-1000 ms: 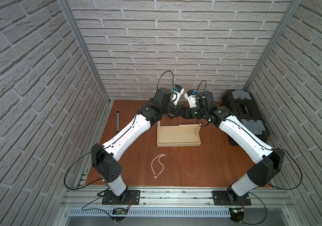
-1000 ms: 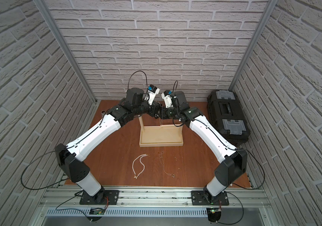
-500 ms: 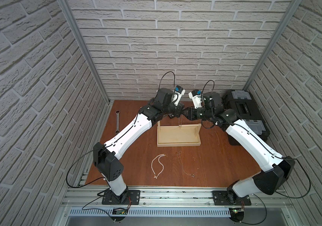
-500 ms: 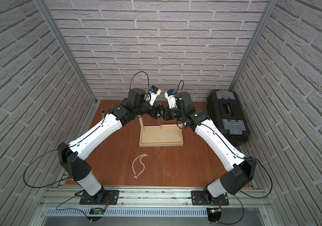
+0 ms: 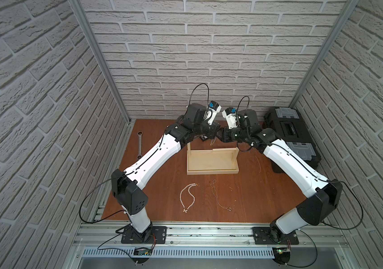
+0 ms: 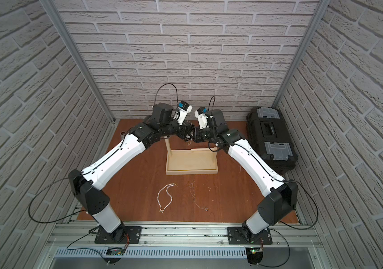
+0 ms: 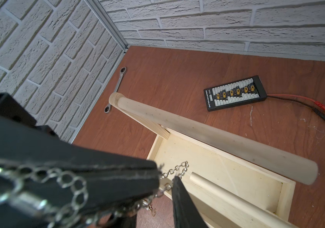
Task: Hang the necklace on the jewelry display stand
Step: Pick up the necklace from the center of the board.
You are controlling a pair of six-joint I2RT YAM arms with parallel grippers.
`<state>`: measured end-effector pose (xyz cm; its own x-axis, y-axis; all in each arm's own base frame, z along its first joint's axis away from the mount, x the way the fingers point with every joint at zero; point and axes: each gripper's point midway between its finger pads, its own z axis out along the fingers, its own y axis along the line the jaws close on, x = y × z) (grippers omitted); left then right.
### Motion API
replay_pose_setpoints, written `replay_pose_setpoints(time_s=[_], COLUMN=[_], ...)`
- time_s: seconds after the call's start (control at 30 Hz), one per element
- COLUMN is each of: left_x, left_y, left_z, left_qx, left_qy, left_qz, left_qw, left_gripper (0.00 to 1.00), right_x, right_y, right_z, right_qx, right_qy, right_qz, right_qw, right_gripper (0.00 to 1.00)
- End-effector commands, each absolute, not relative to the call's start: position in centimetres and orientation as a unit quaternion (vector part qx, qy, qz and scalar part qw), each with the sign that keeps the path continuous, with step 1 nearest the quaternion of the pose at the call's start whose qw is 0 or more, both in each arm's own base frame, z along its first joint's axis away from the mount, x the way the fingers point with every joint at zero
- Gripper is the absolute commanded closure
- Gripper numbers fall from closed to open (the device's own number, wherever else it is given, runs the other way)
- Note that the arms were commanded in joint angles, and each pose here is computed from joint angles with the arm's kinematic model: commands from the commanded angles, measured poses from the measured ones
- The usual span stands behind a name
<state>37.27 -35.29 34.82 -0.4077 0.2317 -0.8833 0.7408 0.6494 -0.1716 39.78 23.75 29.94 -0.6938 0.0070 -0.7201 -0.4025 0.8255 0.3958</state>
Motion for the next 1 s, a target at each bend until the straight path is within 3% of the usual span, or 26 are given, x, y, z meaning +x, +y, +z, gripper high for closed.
replay_pose_setpoints(time_s=[0.0,0.43,0.97], left_x=[37.2,38.3,39.5], left_y=[-35.8,-37.2,-38.8], left_z=[35.5,33.2,32.3], left_qx=[0.320,0.326,0.328], left_qy=[0.780,0.797,0.798], left_qz=[-0.292,-0.281,-0.290], left_qw=[0.451,0.424,0.415], left_gripper=[1.00,1.00,1.00], right_x=[41.5,43.2,45.0], right_y=[23.9,22.4,21.3], right_z=[32.3,33.6,32.5], right_qx=[-0.118,-0.096,-0.080], right_qy=[0.858,0.848,0.853], right_qz=[0.275,0.260,0.252], right_qw=[0.417,0.451,0.450], right_gripper=[0.69,0.70,0.91])
